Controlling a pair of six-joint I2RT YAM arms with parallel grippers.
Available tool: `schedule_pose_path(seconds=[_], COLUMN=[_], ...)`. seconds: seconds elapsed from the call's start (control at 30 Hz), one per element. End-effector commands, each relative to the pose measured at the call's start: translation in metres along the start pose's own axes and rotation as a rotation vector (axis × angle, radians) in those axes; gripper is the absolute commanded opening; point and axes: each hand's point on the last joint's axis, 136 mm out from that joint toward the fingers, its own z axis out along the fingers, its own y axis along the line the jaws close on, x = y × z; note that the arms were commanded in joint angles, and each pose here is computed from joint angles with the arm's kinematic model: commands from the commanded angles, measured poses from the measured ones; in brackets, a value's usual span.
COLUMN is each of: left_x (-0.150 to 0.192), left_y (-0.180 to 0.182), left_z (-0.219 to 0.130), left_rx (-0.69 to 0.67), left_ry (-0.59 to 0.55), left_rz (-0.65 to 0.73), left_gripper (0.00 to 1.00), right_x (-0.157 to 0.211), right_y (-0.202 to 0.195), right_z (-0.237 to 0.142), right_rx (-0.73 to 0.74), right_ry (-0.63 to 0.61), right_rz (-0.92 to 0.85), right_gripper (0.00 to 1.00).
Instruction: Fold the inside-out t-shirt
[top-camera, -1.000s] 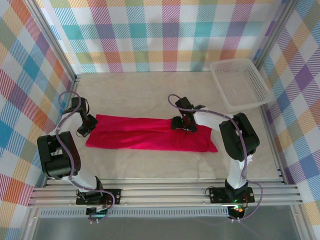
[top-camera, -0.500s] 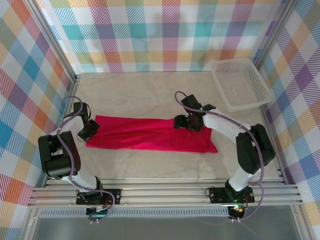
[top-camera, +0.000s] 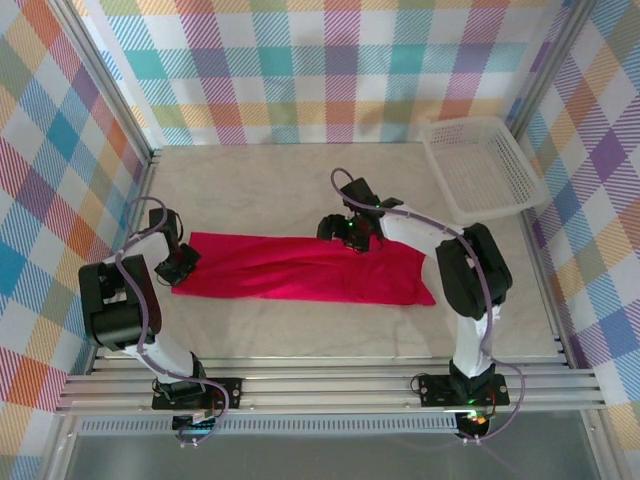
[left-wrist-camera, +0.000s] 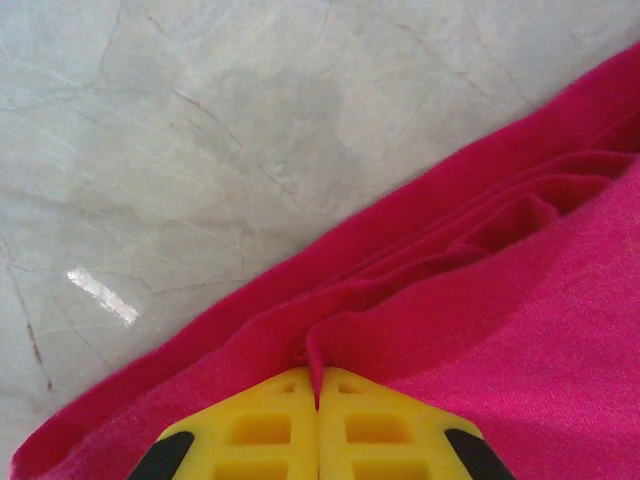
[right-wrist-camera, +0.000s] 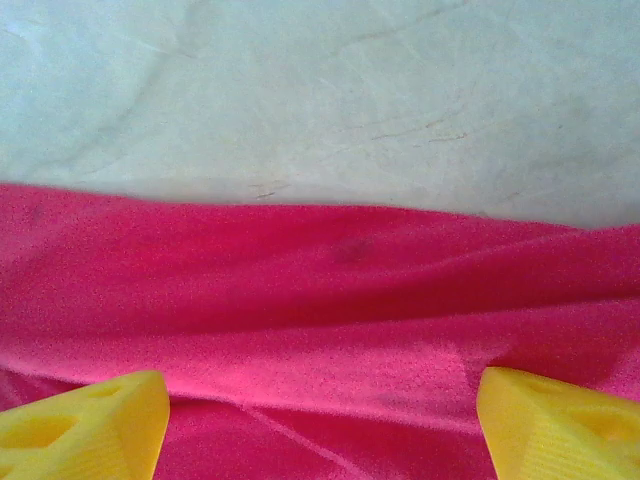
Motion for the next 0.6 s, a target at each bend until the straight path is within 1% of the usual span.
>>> schedule_pose_path(seconds=[0.0, 0.07, 0.13, 0.2, 0.23, 0.27, 0.3, 0.33, 0.37, 0.4, 0.5, 0.57], left_x=[0.006, 0.002, 0.000, -0.003, -0.007, -0.011, -0.014, -0.020, -0.025, -0.028, -0.027, -0.014], left_y=[0.010, 0.013, 0.009, 0.005, 0.001, -0.001, -0.004, -0.007, -0.010, -0.013, -0.044, -0.080], left_z=[0.015, 0.021, 0.026, 0.027, 0.025, 0.020, 0.013, 0.003, -0.011, -0.025, -0.077, -0.105], left_rx=[-0.001, 0.043, 0.110, 0.168, 0.192, 0.202, 0.212, 0.217, 0.204, 0.189, 0.201, 0.269], left_ry=[0.056, 0.088, 0.121, 0.143, 0.138, 0.121, 0.098, 0.059, 0.011, -0.034, -0.196, -0.268], left_rz=[-0.062, -0.123, -0.177, -0.226, -0.236, -0.238, -0.233, -0.219, -0.196, -0.167, -0.037, 0.065], left_gripper=[0.03, 0.06, 0.08, 0.10, 0.15, 0.23, 0.28, 0.34, 0.43, 0.48, 0.52, 0.54], right_x=[0.023, 0.041, 0.053, 0.058, 0.057, 0.054, 0.051, 0.046, 0.041, 0.037, 0.027, 0.021], right_y=[-0.029, -0.055, -0.073, -0.081, -0.076, -0.066, -0.053, -0.040, -0.024, -0.013, 0.017, 0.030], right_z=[0.024, 0.030, 0.030, 0.026, 0.022, 0.018, 0.013, 0.006, -0.003, -0.010, -0.033, -0.041], right_rx=[0.061, 0.116, 0.159, 0.178, 0.160, 0.125, 0.086, 0.053, 0.019, -0.001, -0.051, -0.088], right_ry=[0.053, 0.062, 0.070, 0.070, 0.070, 0.075, 0.080, 0.085, 0.086, 0.086, 0.065, 0.051], right_rz=[0.134, 0.169, 0.173, 0.153, 0.126, 0.090, 0.056, 0.021, -0.017, -0.046, -0.101, -0.093], right_gripper=[0.79, 0.79, 0.80, 0.80, 0.80, 0.80, 0.80, 0.80, 0.81, 0.81, 0.83, 0.83])
